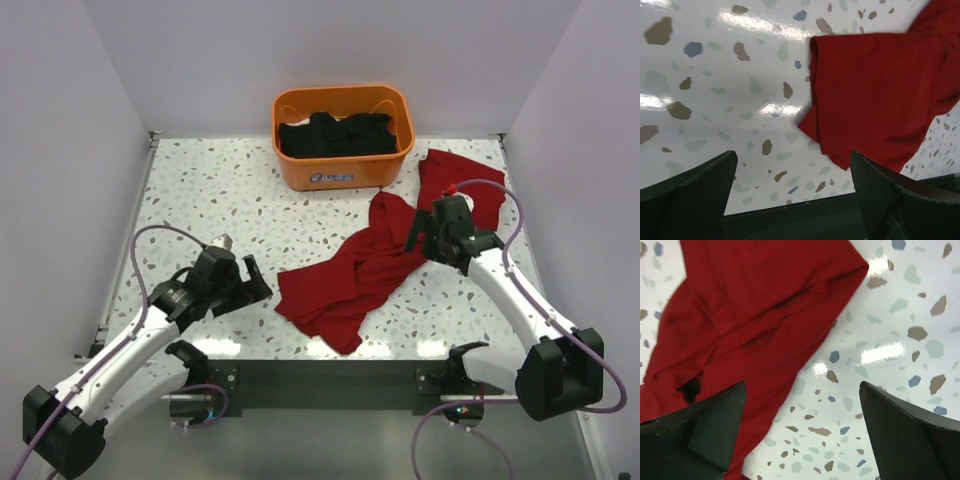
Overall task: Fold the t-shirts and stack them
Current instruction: Move the tshirt to the center of the board, then flatten the tshirt out
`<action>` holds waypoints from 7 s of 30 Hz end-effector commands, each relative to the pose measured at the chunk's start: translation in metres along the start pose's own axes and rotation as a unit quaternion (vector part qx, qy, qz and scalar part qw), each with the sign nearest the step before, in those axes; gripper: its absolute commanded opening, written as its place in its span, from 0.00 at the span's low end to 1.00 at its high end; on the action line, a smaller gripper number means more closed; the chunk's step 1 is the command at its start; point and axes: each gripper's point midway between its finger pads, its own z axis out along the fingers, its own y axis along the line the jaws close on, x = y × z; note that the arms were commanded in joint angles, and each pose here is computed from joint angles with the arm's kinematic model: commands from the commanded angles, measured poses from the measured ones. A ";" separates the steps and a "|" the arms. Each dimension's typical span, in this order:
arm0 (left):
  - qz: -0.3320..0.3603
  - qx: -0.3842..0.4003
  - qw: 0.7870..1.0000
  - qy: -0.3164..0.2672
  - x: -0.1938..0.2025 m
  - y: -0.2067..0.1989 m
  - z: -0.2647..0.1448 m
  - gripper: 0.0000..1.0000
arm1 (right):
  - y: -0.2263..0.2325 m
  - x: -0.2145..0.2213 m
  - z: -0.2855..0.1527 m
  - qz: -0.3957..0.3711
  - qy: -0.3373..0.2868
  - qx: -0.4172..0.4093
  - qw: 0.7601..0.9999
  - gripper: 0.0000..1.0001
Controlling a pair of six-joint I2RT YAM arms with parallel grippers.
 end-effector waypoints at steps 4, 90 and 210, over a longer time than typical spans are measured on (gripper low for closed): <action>0.013 0.138 0.988 0.070 0.036 -0.065 0.018 1.00 | 0.026 -0.026 -0.008 -0.044 -0.036 -0.037 0.998 0.99; 0.009 -0.009 1.000 -0.028 -0.042 -0.042 0.034 0.00 | 0.055 -0.026 0.092 -0.201 0.025 0.085 0.976 0.47; -0.102 0.049 0.808 -0.578 -0.273 -0.054 -0.422 0.00 | -0.065 -0.224 -0.429 0.003 -0.518 0.012 0.855 0.00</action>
